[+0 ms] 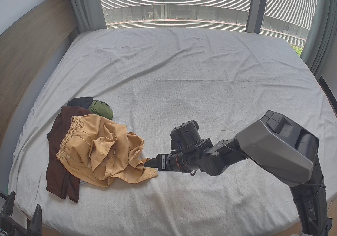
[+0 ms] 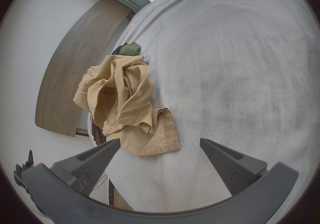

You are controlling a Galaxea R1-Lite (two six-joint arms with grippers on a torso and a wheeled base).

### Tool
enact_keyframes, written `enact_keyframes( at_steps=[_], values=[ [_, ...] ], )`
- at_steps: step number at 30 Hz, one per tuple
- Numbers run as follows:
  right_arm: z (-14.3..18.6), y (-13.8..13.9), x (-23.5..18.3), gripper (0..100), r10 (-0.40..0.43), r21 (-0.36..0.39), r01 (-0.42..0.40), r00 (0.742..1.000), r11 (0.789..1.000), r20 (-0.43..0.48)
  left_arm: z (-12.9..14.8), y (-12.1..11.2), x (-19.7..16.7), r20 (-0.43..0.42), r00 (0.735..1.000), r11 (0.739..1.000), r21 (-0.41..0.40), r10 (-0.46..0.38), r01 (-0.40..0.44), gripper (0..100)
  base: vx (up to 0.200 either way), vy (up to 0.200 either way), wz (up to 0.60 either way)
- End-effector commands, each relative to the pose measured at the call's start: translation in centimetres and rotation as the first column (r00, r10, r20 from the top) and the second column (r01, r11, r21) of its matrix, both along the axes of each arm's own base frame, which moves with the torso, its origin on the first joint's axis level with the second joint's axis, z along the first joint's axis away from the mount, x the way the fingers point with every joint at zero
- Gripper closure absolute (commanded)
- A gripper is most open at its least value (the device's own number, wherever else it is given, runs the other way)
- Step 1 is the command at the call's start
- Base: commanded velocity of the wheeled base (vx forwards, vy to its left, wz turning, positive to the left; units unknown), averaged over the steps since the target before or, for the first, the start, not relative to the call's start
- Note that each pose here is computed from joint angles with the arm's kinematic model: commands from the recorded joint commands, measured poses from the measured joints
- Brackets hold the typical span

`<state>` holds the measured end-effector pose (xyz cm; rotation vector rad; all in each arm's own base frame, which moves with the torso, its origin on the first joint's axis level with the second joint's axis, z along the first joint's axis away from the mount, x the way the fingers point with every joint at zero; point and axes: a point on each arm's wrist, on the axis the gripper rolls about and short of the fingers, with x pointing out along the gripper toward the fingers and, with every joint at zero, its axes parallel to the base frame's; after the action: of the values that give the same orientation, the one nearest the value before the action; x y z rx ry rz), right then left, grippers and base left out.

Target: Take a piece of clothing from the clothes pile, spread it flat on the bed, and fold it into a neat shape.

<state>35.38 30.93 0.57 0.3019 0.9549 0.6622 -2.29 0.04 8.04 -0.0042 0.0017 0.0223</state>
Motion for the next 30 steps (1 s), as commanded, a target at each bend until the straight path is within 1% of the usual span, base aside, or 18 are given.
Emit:
enact_keyframes(
  at_steps=[1, 6, 13, 17, 20, 25, 30],
  values=[
    [-1.4, 1.0, 0.8, 0, 0.003, -0.02, -0.003, 1.0, 1.0, -0.029, -0.5, 0.0, 0.0, -0.004, 1.0, 1.0, 0.0, 0.001, -0.001, 0, 0.0, 0.0, 0.0],
    [-1.7, 2.2, 1.2, 0, -0.002, -0.018, 0.001, 0.999, 1.0, -0.052, -0.5, 0.0, 0.0, -0.004, 1.0, 1.0, 0.001, 0.001, -0.001, 0, 0.0, 0.0, 0.0],
    [-2.3, 3.0, 1.4, 0, -0.007, -0.053, 0.001, 0.994, 0.999, -0.109, -0.5, 0.0, 0.0, -0.004, 1.0, 1.0, 0.001, 0.001, -0.001, 0, 0.0, 0.0, 0.0],
    [-2.3, 3.8, 1.7, 0, -0.016, -0.035, 0.012, 0.993, 0.999, -0.115, -0.5, 0.0, 0.0, -0.004, 1.0, 1.0, 0.001, 0.001, -0.001, 0, 0.0, 0.0, 0.0],
    [-2.4, 4.3, 1.8, 0, -0.015, -0.035, 0.01, 0.993, 0.999, -0.12, -0.5, 0.0, 0.0, -0.004, 1.0, 1.0, 0.001, 0.001, -0.001, 0, 0.0, 0.0, 0.0],
    [-2.1, 4.6, 1.7, 0, -0.016, -0.06, 0.008, 0.989, 0.998, -0.146, -0.5, 0.0, 0.0, -0.004, 1.0, 1.0, 0.001, 0.001, -0.001, 0, 0.0, 0.0, 0.0],
    [-2.0, 4.8, 1.7, 0, -0.015, -0.06, 0.007, 0.989, 0.998, -0.146, -0.5, 0.0, 0.0, -0.004, 1.0, 1.0, 0.001, 0.001, -0.001, 0, 0.0, 0.0, 0.0]
  ],
)
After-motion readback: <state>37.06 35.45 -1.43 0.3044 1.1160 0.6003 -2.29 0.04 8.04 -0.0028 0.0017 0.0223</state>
